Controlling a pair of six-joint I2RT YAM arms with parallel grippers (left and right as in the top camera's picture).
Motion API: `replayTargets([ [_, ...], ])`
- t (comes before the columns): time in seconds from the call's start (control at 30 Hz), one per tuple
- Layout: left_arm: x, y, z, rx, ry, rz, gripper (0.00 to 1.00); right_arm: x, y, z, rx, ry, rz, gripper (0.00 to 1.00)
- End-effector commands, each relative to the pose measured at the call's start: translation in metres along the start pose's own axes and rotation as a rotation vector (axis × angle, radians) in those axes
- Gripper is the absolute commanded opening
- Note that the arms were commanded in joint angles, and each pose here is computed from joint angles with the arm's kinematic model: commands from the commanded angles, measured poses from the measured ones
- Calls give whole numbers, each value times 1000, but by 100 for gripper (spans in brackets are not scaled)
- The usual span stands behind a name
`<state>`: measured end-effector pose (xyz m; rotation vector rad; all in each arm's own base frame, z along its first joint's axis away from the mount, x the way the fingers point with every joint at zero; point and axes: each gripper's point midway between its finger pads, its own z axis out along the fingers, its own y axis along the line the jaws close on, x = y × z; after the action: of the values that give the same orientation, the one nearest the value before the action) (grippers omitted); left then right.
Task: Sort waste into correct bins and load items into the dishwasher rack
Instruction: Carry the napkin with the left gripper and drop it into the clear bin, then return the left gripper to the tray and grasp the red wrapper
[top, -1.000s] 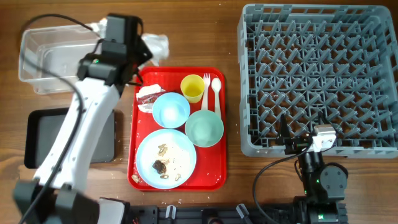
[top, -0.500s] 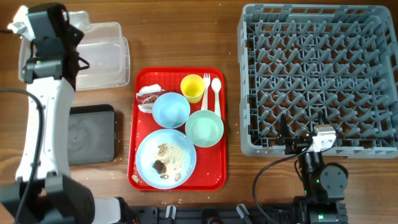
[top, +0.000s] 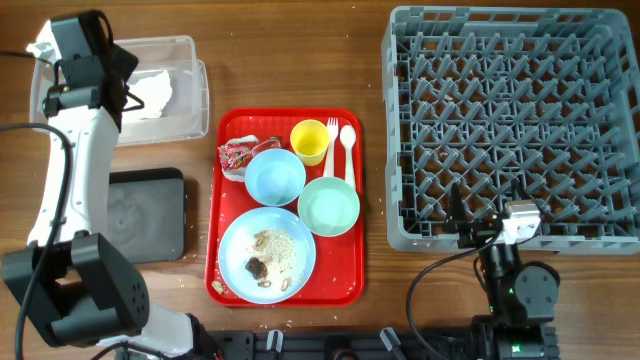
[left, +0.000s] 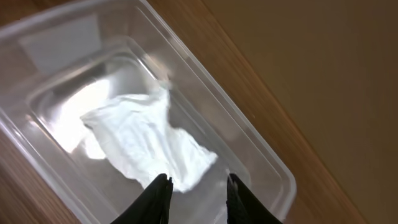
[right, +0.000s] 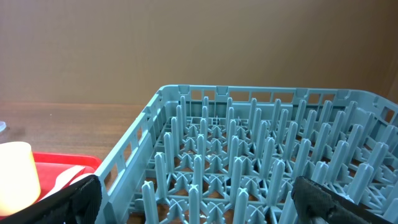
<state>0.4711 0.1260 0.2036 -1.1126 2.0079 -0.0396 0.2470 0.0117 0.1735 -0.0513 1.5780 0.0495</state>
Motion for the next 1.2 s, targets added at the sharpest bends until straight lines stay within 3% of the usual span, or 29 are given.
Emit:
replayTargets([
  [0.0,27,-46,-42,243,176,20,34,0,1,0,-5,-1,8,100],
  [0.13,72,-67,-66,333,345,83,37,0,1,0,-5,-1,8,100],
  [0.23,112,-77,-75,356,415,255,43,0,1,0,-5,-1,8,100],
  [0.3,138,-79,-77,343,454,362,45,0,1,0,-5,-1,8,100],
  [0.4,171,-79,-71,298,496,470,60,0,1,0,-5,-1,8,100],
  [0.6,227,-61,-42,241,621,674,67,0,1,0,-5,-1,8,100],
  [0.93,260,-35,-15,165,728,735,75,0,1,0,-5,-1,8,100],
  [1.17,261,-31,-16,38,745,458,70,0,1,0,-5,-1,8,100],
])
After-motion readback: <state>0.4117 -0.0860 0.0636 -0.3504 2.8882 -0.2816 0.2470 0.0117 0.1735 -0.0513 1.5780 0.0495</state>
